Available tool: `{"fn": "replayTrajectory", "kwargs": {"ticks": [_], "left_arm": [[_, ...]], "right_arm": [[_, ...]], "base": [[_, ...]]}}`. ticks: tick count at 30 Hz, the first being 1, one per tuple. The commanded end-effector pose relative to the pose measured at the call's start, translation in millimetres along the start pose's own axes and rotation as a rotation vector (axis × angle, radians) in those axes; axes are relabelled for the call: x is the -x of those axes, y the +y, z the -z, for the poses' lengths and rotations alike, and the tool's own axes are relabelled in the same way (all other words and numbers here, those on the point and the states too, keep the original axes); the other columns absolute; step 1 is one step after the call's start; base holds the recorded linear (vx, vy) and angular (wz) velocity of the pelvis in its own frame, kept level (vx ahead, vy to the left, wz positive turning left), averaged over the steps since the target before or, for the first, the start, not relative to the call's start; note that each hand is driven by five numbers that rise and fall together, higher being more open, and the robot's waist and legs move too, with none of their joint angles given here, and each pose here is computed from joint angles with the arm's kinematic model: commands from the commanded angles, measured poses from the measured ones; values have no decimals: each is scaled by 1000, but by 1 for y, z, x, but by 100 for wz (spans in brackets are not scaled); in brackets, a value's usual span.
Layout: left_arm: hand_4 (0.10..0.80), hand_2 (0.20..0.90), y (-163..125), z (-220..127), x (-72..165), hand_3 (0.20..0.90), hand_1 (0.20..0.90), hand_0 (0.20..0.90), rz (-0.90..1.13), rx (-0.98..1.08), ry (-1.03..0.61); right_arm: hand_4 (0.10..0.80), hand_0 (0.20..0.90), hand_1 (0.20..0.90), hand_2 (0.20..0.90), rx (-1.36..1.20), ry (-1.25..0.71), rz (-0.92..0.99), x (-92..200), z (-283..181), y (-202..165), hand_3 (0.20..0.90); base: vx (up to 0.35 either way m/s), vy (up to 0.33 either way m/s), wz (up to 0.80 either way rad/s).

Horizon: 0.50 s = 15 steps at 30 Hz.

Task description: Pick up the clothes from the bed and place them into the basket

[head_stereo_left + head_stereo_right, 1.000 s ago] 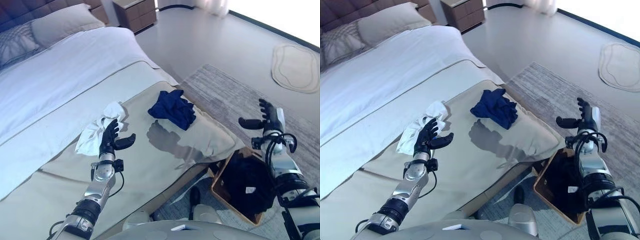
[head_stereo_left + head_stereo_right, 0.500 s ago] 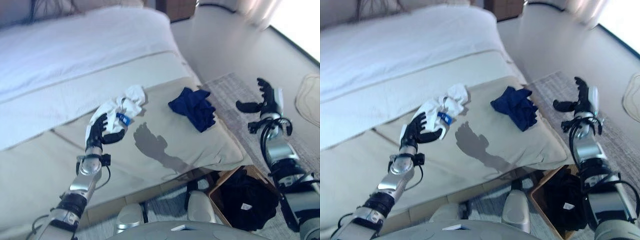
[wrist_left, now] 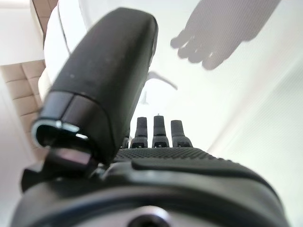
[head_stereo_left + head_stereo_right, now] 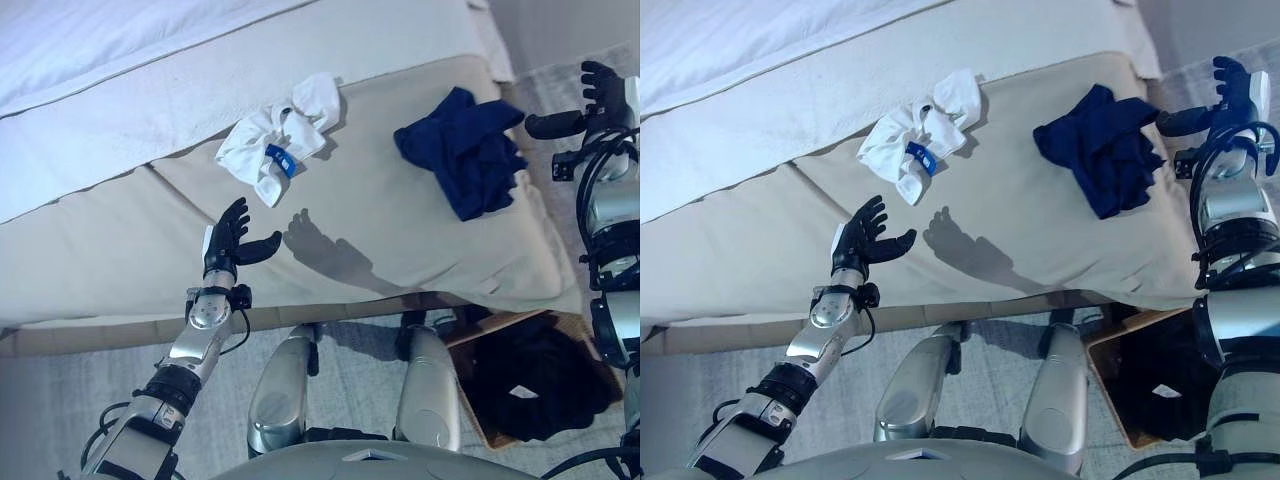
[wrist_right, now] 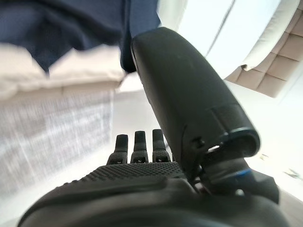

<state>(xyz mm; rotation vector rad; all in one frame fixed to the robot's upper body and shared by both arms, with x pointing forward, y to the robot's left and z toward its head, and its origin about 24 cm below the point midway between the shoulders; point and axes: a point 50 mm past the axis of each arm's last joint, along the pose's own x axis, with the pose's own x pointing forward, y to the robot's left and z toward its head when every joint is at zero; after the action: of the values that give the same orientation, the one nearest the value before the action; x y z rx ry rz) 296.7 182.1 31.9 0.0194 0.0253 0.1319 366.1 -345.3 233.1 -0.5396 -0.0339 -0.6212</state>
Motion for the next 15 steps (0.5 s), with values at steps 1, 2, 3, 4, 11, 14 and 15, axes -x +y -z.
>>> {"fn": "replayTrajectory", "kwargs": {"ticks": [1, 2, 3, 4, 11, 14, 15], "left_arm": [[800, 900, 0, -55, -3, 900, 900, 900, 5, 93, -285], [800, 900, -1, -57, -3, 900, 900, 900, 5, 95, -292], [800, 900, -1, -57, -3, 900, 900, 900, 5, 95, -295], [800, 900, -1, -60, -3, 900, 900, 900, 4, 96, -302], [800, 900, 0, -62, 1, 900, 900, 900, 21, 98, -312], [800, 900, 1, -64, 4, 900, 900, 900, 29, 100, -321], [800, 900, 2, -65, 5, 900, 900, 900, 30, 98, -324]], "right_arm": [[800, 900, 900, 900, -54, -192, 49, -7, -69, -18, 900], [800, 900, 900, 900, -64, -187, 39, -7, -70, -16, 900], [800, 900, 900, 900, -67, -185, 39, -7, -71, -16, 900], [800, 900, 900, 900, -72, -180, 32, -7, -71, -14, 900], [800, 900, 900, 900, -110, -131, -46, -8, -65, 2, 900], [800, 900, 900, 900, -118, -101, -76, -8, -57, 7, 900], [800, 900, 900, 900, -121, -83, -92, -8, -53, 9, 900]], "base": [[13, -11, 19], [-53, -3, 18], [43, -41, 9], [-46, -38, 14], [9, -49, 8], [21, -54, 7], [16, -67, 7]]}}
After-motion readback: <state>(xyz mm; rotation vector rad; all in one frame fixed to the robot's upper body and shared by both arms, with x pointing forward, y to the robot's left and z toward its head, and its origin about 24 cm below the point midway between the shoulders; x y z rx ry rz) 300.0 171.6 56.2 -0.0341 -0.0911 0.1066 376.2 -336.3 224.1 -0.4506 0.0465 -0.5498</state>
